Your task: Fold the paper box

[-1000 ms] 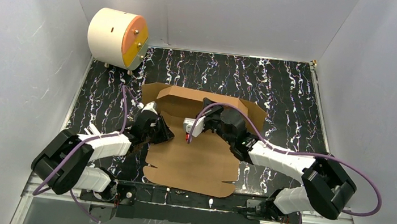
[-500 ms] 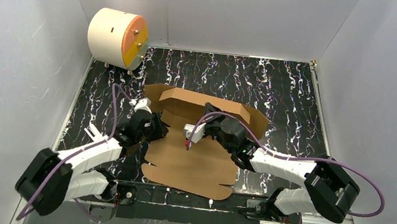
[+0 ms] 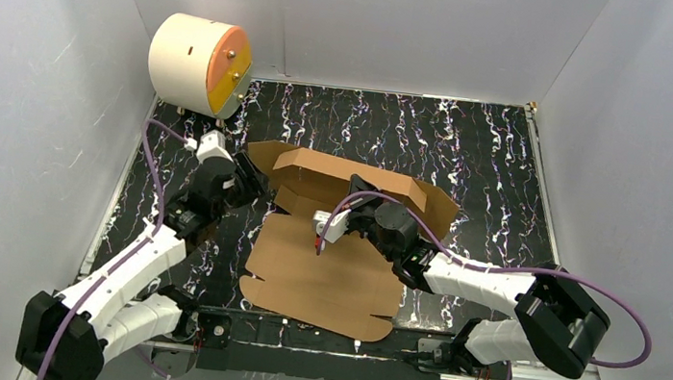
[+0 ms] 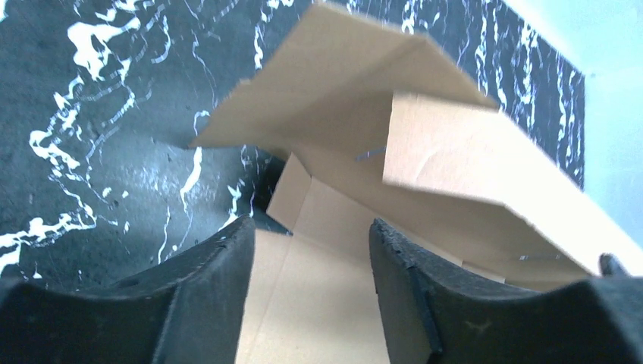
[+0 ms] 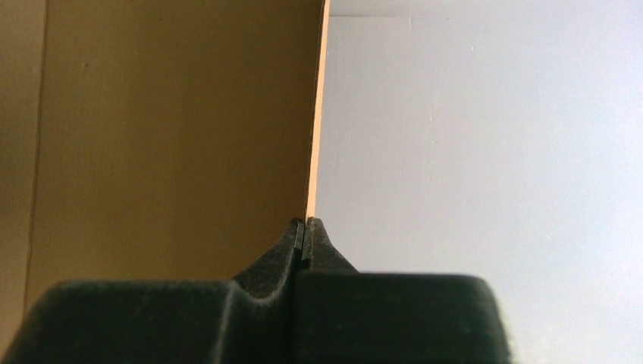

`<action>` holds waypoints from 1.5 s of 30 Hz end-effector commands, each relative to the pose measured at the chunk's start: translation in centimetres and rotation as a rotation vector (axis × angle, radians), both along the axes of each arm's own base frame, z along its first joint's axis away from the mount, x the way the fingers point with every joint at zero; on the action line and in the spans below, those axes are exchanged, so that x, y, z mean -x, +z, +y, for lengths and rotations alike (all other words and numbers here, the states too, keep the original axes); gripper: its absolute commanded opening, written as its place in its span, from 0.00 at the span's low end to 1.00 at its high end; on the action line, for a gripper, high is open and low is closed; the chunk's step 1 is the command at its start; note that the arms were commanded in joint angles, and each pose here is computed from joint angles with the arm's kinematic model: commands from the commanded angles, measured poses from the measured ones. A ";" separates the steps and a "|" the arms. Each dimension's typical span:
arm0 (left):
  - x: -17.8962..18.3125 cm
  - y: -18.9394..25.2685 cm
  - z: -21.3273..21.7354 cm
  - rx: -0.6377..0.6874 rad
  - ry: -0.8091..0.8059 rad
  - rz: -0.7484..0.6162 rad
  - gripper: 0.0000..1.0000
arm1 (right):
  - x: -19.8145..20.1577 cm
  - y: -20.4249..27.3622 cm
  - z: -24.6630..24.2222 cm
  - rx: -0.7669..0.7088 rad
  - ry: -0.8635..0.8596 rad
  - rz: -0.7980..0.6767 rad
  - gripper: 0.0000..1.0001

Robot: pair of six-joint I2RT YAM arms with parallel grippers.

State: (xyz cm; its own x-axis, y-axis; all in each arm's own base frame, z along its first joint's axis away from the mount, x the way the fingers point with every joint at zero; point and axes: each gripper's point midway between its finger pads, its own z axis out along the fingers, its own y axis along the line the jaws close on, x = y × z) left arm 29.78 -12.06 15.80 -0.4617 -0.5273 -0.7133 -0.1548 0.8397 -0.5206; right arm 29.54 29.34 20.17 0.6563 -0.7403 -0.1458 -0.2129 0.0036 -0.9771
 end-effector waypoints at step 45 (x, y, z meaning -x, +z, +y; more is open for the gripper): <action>-5.3 1.5 -7.0 0.197 -0.319 -0.087 0.36 | 0.6 -1.7 3.2 0.166 0.086 -0.106 0.00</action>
State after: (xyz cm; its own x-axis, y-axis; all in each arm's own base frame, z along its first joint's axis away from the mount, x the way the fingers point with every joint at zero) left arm 35.64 -18.45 16.50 -0.5815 -0.5065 -0.6367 0.0902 0.7376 -0.6692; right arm 29.89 30.45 19.22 0.6688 -0.7430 0.0268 -0.1037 -0.1289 -0.9862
